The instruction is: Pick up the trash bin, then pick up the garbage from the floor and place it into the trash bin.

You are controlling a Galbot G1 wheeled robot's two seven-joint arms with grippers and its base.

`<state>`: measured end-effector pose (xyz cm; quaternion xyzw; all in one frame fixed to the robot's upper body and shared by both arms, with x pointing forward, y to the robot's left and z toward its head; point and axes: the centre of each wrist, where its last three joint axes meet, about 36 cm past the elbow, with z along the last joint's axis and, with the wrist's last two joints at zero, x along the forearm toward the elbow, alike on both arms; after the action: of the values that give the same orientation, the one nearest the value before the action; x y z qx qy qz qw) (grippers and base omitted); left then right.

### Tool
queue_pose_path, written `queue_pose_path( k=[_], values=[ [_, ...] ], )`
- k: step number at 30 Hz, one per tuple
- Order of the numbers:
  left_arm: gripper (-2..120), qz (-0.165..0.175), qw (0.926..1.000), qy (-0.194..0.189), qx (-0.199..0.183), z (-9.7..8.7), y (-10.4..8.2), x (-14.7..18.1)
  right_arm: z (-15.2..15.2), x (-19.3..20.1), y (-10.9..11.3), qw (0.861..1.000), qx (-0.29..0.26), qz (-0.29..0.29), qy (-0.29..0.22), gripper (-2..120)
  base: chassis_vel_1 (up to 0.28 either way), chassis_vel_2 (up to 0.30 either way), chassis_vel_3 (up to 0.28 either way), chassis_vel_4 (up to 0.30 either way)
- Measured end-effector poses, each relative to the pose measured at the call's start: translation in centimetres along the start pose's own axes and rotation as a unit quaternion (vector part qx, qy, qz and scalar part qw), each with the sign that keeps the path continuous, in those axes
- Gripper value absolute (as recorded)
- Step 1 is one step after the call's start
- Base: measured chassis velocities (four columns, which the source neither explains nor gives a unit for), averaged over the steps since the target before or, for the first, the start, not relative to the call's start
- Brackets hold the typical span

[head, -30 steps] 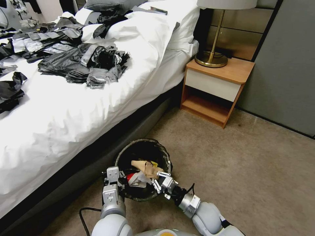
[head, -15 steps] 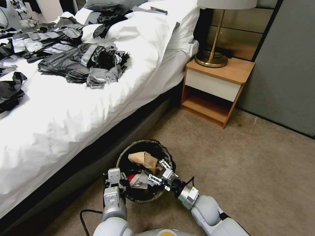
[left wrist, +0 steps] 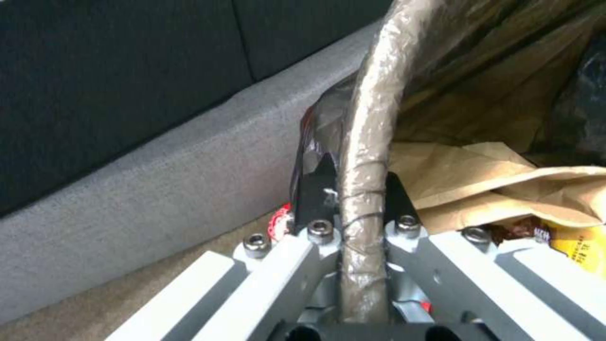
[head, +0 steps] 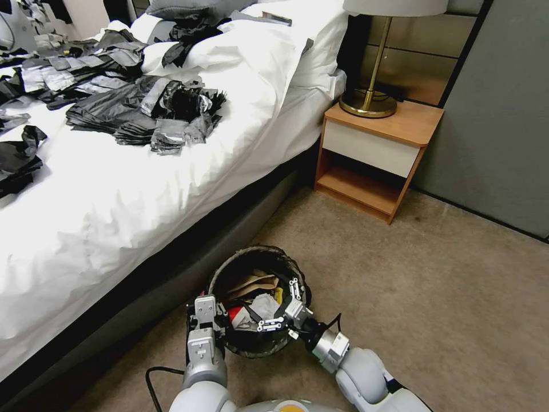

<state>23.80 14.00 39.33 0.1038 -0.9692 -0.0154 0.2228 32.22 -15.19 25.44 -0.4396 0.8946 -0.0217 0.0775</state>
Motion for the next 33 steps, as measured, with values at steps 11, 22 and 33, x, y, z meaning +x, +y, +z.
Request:
queue_pose_path(
  k=[11, 22, 33],
  values=[
    [0, -0.008, 1.0000, -0.002, -0.004, 0.1, 0.6, -0.4, -4.7, -0.3, -0.9, 0.995, 0.053, 0.029, -0.081, 100, 0.000, 0.000, 0.000, 0.000],
    [0, -0.016, 0.9998, 0.003, -0.010, 0.6, 1.4, -0.7, -14.4, 0.9, -0.5, 0.958, 0.068, 0.212, -0.180, 100, 0.000, 0.000, 0.000, 0.000],
    [0, -0.021, 0.9997, 0.007, -0.008, 0.7, 2.2, -0.3, -9.4, 6.1, -0.2, 0.948, 0.035, 0.300, -0.096, 100, 0.000, 0.000, 0.000, 0.000]
  ],
)
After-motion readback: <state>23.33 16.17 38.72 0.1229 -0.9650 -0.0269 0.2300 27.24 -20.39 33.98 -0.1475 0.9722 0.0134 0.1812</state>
